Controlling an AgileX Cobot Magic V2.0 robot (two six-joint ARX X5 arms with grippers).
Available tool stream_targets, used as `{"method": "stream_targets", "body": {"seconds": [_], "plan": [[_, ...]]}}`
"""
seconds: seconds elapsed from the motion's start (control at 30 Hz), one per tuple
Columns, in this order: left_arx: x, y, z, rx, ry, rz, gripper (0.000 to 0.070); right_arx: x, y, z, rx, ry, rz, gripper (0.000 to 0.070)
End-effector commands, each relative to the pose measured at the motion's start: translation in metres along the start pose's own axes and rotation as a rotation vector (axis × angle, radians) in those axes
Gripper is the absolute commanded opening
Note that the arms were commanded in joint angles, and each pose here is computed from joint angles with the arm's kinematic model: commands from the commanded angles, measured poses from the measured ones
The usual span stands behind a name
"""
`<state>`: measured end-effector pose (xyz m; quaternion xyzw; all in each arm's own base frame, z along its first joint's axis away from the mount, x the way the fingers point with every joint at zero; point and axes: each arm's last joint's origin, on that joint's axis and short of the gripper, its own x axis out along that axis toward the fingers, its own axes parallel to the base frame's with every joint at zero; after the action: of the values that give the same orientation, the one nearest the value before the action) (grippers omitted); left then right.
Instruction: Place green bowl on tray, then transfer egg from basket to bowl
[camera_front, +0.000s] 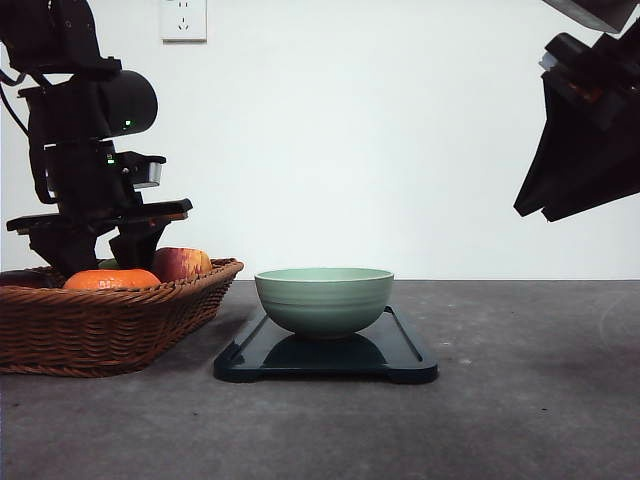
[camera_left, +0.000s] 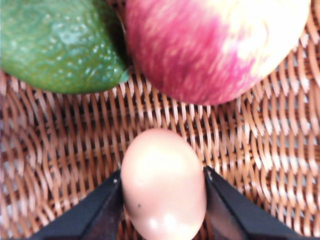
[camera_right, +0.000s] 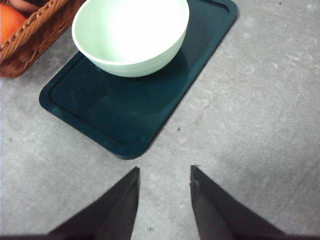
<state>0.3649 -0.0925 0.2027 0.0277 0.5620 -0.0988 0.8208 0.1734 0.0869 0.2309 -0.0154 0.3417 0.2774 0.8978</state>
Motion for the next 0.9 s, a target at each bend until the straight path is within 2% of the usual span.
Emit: {"method": "stream_targets", "body": {"seconds": [0.0,0.27,0.5,0.67,0.87], "plan": [[-0.005,0.000,0.006,-0.001,-0.022,0.002,0.0183,0.001,0.001,0.001,0.013,0.000,0.002,0.0198],[-0.042,-0.001,0.002,0.006,-0.062,0.000,0.0183,0.001,0.001,0.001,0.012,0.000,0.002,0.0198],[-0.086,-0.005,-0.003,0.019,-0.165,-0.015,0.0184,0.001,0.001,0.001,0.012,0.000,0.003,0.0198],[-0.107,-0.017,-0.004,0.077,-0.254,-0.046,0.0183,0.001,0.001,0.001,0.011,-0.002,0.003,0.0198],[-0.115,-0.045,0.002,0.156,-0.369,-0.154,0.0183,0.001,0.001,0.001,0.007,-0.001,0.003,0.0198]]}}
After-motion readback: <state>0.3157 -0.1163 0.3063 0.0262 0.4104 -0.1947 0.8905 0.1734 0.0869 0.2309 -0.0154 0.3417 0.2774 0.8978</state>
